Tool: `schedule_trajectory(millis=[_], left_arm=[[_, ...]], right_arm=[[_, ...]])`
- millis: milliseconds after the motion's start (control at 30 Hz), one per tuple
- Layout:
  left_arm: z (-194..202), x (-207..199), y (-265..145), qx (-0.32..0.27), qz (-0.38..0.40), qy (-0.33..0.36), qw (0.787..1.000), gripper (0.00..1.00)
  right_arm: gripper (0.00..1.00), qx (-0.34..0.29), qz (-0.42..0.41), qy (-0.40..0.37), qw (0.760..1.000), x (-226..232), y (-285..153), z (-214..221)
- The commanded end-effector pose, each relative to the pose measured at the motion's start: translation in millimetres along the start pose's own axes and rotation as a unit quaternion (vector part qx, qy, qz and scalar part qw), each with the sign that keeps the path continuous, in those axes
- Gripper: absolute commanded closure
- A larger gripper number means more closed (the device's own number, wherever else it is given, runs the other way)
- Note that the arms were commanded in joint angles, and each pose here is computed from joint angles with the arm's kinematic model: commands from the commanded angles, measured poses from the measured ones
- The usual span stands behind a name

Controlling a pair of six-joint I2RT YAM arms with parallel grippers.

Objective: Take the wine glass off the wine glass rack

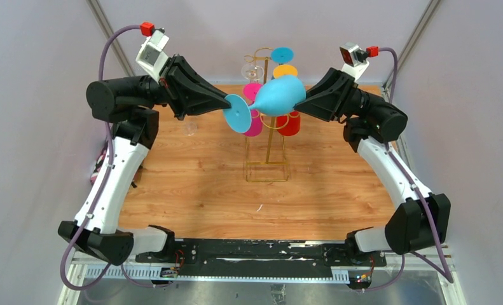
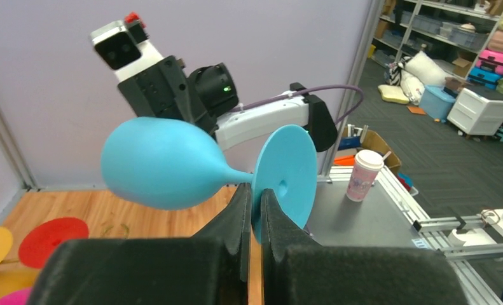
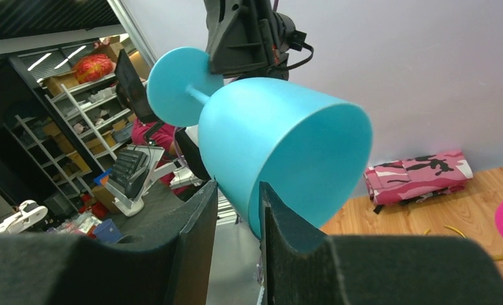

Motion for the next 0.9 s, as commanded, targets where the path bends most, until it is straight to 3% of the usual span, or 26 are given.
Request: schedule_trajectory(millis=[0, 167, 333, 500, 567, 600, 733, 867], left_arm=[[29, 88, -5, -0.010, -0.054, -0.095, 0.994, 1.00], [45, 110, -10, -0.022, -0.056, -0.136, 0.989, 1.00], [43, 107, -13, -0.050, 0.022, -0.151, 0.987, 1.00], [41, 120, -16, -0.055, 0.051, -0.175, 0.982, 1.00], [40, 120, -15, -0.060, 0.053, -0.176, 0.981, 1.00], [38, 116, -15, -0.063, 0.055, -0.172, 0.982, 1.00], [30, 99, -14, -0.065, 0.063, -0.162, 0.983, 1.00], [15, 78, -17, -0.077, 0.063, -0.142, 0.985, 1.00]], right_arm=[[0.66, -0.011, -0.074, -0.084, 0.994, 56, 11, -12], [0.67, -0.013, -0.076, -0.089, 0.993, 65, 12, -17], [0.71, -0.014, -0.072, -0.082, 0.994, 65, 11, -15], [0.82, -0.003, -0.058, -0.062, 0.996, 58, 10, -10], [0.98, 0.004, -0.043, -0.047, 0.998, 51, 9, -6], [1.00, 0.010, -0.031, -0.038, 0.999, 46, 8, -4], [1.00, 0.026, 0.012, -0.020, 0.999, 35, 6, 5], [1.00, 0.038, 0.102, -0.078, 0.991, 45, -1, -19]])
Point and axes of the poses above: each gripper's point midway between its finger pads, its own y axis out along the fingers, its own x axis along the line the jaws close on, z = x × y, the point moved 10 cm from there along -y, back along the fingers, and after that the axes turned 14 degrees about -y, right-handed, at the moved point
